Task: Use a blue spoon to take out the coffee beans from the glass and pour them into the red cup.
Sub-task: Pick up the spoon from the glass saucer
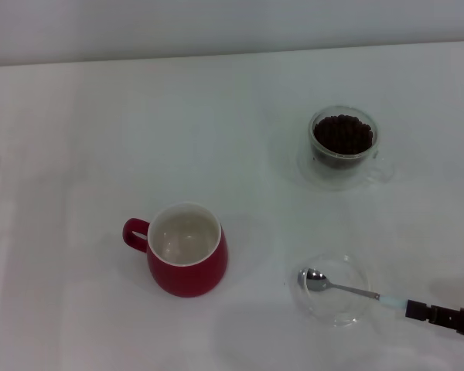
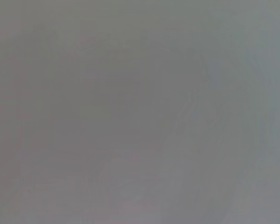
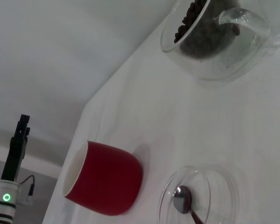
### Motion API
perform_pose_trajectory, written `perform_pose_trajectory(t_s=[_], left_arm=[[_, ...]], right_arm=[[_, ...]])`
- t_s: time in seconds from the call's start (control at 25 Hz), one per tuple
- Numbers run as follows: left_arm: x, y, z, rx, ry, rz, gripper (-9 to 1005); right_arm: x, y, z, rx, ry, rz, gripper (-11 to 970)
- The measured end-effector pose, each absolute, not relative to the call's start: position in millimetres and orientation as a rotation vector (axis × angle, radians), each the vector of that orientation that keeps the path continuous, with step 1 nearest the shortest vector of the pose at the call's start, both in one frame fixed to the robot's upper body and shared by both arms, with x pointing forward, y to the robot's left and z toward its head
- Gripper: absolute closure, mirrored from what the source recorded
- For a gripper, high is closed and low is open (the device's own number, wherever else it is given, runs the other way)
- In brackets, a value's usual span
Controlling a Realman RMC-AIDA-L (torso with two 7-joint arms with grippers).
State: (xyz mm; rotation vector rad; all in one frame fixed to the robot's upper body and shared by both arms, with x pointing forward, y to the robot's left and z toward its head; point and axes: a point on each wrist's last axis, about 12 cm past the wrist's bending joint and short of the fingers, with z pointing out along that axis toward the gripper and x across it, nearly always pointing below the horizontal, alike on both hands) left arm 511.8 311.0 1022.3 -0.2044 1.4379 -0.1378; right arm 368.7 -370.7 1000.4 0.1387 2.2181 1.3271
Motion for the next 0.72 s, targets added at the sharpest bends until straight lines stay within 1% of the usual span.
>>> perform_pose_trajectory(t_s=[0.44,0.72], left_arm=[[512.6,310.9,1022.6,-0.201,1.437,-0.136,207],[512.7,311.8,1022.8,-0.2,1.438,-0.134,207]], right_arm=[[371.1,-372.7,1002.2,0.149,2.202,1.321,814],[372.0,-374.3,1005.2,0.152,2.185,1.333,814]])
